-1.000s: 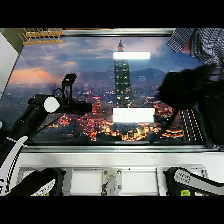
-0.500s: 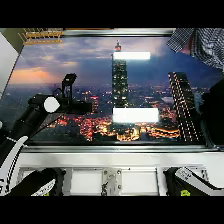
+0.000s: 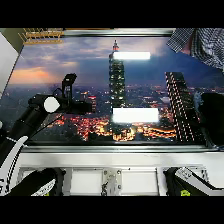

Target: Fold the clothes and pants, and hang the long-sleeved shirts on hangers.

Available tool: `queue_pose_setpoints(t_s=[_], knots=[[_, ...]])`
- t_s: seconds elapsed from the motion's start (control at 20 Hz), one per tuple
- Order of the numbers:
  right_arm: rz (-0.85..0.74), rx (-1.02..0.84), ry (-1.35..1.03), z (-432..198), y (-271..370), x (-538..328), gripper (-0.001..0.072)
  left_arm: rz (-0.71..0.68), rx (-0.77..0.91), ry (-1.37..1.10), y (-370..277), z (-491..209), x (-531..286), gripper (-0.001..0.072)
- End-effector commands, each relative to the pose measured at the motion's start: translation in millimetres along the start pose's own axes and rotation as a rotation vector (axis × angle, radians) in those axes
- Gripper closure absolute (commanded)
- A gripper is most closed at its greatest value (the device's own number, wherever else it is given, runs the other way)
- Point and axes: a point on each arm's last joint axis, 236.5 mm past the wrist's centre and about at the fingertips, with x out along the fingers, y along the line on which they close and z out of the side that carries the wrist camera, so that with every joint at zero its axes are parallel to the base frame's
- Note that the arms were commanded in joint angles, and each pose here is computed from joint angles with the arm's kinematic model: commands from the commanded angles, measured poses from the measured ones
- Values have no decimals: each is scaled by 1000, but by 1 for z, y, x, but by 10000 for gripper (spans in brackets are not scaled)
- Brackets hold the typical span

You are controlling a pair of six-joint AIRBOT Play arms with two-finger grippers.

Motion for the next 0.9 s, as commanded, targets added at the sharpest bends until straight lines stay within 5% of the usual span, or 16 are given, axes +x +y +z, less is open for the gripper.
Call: queue_pose_setpoints(t_s=[0.0, 0.05, 0.2, 0.4, 0.6, 0.85], knots=[[-89, 1, 59, -16, -22, 4, 169, 0, 1, 0, 0, 0, 0, 703], [-89, 1, 58, -15, -22, 3, 43, 0, 1, 0, 0, 0, 0, 703], [-73, -5, -103, 13, -11, -24, 199, 0, 2, -1, 0, 0, 0, 703], [192, -85, -486, 47, 91, -123, 199, 1, 1, 2, 0, 0, 1, 703], [543, -304, -447, -21, 222, -160, 198, 8, -7, 32, 3, -5, 10, 703], [741, -704, -187, -164, 321, -142, 198, 19, -23, 82, 8, -14, 20, 703]])
